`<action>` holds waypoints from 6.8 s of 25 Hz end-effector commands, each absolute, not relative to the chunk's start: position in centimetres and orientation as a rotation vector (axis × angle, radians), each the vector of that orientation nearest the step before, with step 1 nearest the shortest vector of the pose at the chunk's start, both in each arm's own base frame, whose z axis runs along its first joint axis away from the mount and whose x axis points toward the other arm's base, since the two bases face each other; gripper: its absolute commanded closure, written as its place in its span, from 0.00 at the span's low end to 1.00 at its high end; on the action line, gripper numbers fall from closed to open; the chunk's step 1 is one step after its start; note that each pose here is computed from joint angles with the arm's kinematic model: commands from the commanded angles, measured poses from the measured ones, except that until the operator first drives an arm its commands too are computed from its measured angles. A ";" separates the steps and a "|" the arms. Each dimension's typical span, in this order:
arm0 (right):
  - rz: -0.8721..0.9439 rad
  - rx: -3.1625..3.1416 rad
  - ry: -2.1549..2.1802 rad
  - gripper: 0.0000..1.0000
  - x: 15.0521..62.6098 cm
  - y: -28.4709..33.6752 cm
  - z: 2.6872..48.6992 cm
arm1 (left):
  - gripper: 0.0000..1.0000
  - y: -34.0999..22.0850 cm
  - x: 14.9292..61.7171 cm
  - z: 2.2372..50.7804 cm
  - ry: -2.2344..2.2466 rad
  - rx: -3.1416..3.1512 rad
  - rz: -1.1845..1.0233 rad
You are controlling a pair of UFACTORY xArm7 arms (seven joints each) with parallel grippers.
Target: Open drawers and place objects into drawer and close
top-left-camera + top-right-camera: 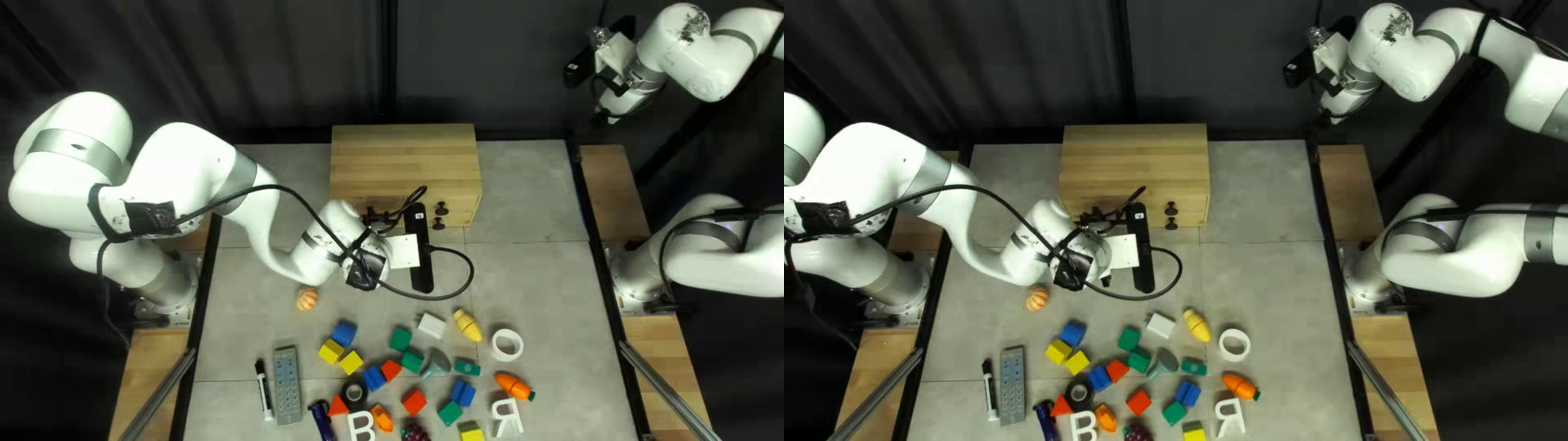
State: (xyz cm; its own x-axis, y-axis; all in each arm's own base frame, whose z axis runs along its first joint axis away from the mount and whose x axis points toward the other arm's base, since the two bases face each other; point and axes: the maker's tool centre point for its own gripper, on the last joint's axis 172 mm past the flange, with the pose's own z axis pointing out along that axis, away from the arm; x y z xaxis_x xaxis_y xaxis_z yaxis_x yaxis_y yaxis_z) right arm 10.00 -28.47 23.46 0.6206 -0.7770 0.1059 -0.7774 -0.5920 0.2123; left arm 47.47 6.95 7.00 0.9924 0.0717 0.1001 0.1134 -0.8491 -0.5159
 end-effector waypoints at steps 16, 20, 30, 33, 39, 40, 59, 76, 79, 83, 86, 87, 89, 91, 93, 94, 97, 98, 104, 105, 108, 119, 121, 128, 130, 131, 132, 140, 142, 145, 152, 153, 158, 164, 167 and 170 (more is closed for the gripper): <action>0.003 2.608 -1.273 0.00 10.0 -28.5 23.5 | 0.00 7.2 47.3 6.3 -0.161 -2.593 -0.094; 0.003 2.608 -1.273 0.00 10.0 -28.5 23.5 | 0.00 7.5 47.3 6.3 -0.165 -2.589 -0.092; 0.003 2.608 -1.273 0.00 10.0 -28.5 23.5 | 0.00 7.9 47.4 6.0 -0.174 -2.587 -0.085; 0.003 2.608 -1.273 0.00 10.0 -28.5 23.5 | 0.00 8.0 47.5 5.9 -0.178 -2.586 -0.083; 0.003 2.608 -1.273 0.00 10.0 -28.5 23.5 | 0.00 8.3 47.9 5.9 -0.178 -2.583 -0.082; 0.003 2.608 -1.273 0.00 10.0 -28.5 23.5 | 0.00 8.4 47.9 5.9 -0.179 -2.582 -0.082; 0.003 2.608 -1.273 0.00 10.0 -28.5 23.5 | 0.00 7.1 47.2 4.9 -0.186 -2.603 -0.076; 0.003 2.608 -1.273 0.00 10.0 -28.5 23.5 | 0.00 0.7 46.1 8.3 -0.157 -2.599 -0.069; 0.003 2.608 -1.273 0.00 10.0 -28.5 23.5 | 0.00 0.1 46.0 9.2 -0.153 -2.598 -0.073; 0.003 2.608 -1.273 0.00 10.0 -28.5 23.5 | 0.00 -0.7 46.7 11.8 -0.142 -2.642 -0.076; 0.003 2.608 -1.273 0.00 10.0 -28.5 23.5 | 0.00 -1.8 46.7 13.4 -0.126 -2.709 -0.075; 0.003 2.608 -1.273 0.00 10.0 -28.5 23.5 | 0.00 -1.9 46.6 13.7 -0.123 -2.724 -0.075; 0.003 2.608 -1.273 0.00 10.0 -28.5 23.5 | 0.00 -2.2 46.2 14.9 -0.107 -2.770 -0.088; 0.003 2.608 -1.273 0.00 10.0 -28.5 23.5 | 0.00 -2.0 45.9 16.6 -0.087 -2.834 -0.108; 0.003 2.608 -1.273 0.00 10.0 -28.5 23.5 | 0.00 -1.5 45.9 17.8 -0.085 -2.891 -0.123; 0.003 2.608 -1.273 0.00 10.0 -28.5 23.5 | 0.00 -1.2 46.0 18.2 -0.087 -2.909 -0.124; 0.003 2.608 -1.273 0.00 10.0 -28.5 23.5 | 0.00 -0.4 46.4 18.9 -0.101 -2.964 -0.122; 0.003 2.608 -1.273 0.00 10.0 -28.5 23.5 | 0.00 0.1 46.5 19.0 -0.108 -2.982 -0.123; 0.003 2.608 -1.273 0.00 10.0 -28.5 23.5 | 0.00 2.0 47.1 18.8 -0.149 -3.060 -0.175; 0.003 2.608 -1.273 0.00 10.0 -28.5 23.5 | 0.00 2.4 47.3 18.8 -0.164 -3.083 -0.191; 0.003 2.608 -1.273 0.00 10.0 -28.5 23.5 | 0.00 3.2 47.5 18.7 -0.193 -3.124 -0.219; 0.003 2.608 -1.273 0.00 10.0 -28.5 23.5 | 0.00 3.9 47.1 17.7 -0.153 -3.135 -0.245; 0.003 2.608 -1.273 0.00 10.0 -28.5 23.5 | 0.00 4.3 47.0 17.4 -0.148 -3.112 -0.235; 0.003 2.608 -1.273 0.00 10.0 -28.5 23.5 | 0.00 4.7 47.3 16.2 -0.110 -3.051 -0.189; 0.003 2.608 -1.273 0.00 10.0 -28.5 23.5 | 0.00 5.0 47.3 15.9 -0.112 -3.040 -0.188; 0.003 2.608 -1.273 0.00 10.0 -28.5 23.5 | 0.00 5.0 47.3 15.9 -0.114 -3.038 -0.187; 0.003 2.608 -1.273 0.00 10.0 -28.5 23.5 | 0.00 5.1 47.3 15.8 -0.116 -3.035 -0.185; 0.003 2.608 -1.273 0.00 10.0 -28.5 23.5 | 0.00 5.2 47.2 15.2 -0.135 -3.023 -0.183; 0.003 2.608 -1.273 0.00 10.0 -28.5 23.5 | 0.00 5.2 47.2 15.2 -0.135 -3.020 -0.183; 0.003 2.608 -1.273 0.00 10.0 -28.5 23.5 | 0.00 5.3 47.1 15.0 -0.138 -3.013 -0.184; 0.003 2.608 -1.273 0.00 10.0 -28.5 23.5 | 0.00 5.8 47.1 14.3 -0.163 -3.004 -0.179; 0.003 2.608 -1.273 0.00 10.0 -28.5 23.5 | 0.00 6.0 47.1 14.1 -0.177 -3.002 -0.175; 0.003 2.608 -1.273 0.00 10.0 -28.5 23.5 | 0.00 6.4 47.0 13.7 -0.213 -2.993 -0.162; 0.003 2.608 -1.273 0.00 10.0 -28.5 23.5 | 0.00 6.6 47.1 13.7 -0.234 -2.977 -0.149; 0.003 2.608 -1.273 0.00 10.0 -28.5 23.5 | 0.00 6.7 47.2 13.8 -0.239 -2.969 -0.143; 0.003 2.608 -1.273 0.00 10.0 -28.5 23.5 | 0.00 6.8 47.3 13.7 -0.242 -2.961 -0.135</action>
State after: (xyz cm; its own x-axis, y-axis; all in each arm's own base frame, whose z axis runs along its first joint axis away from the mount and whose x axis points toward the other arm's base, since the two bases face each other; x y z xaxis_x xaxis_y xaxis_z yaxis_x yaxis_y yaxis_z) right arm 10.00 -28.47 23.46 0.6206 -0.7769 0.1059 -0.7774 -0.5920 0.2123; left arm 47.26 6.77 13.74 0.9826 0.1520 0.1064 0.1672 -0.9739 -0.1536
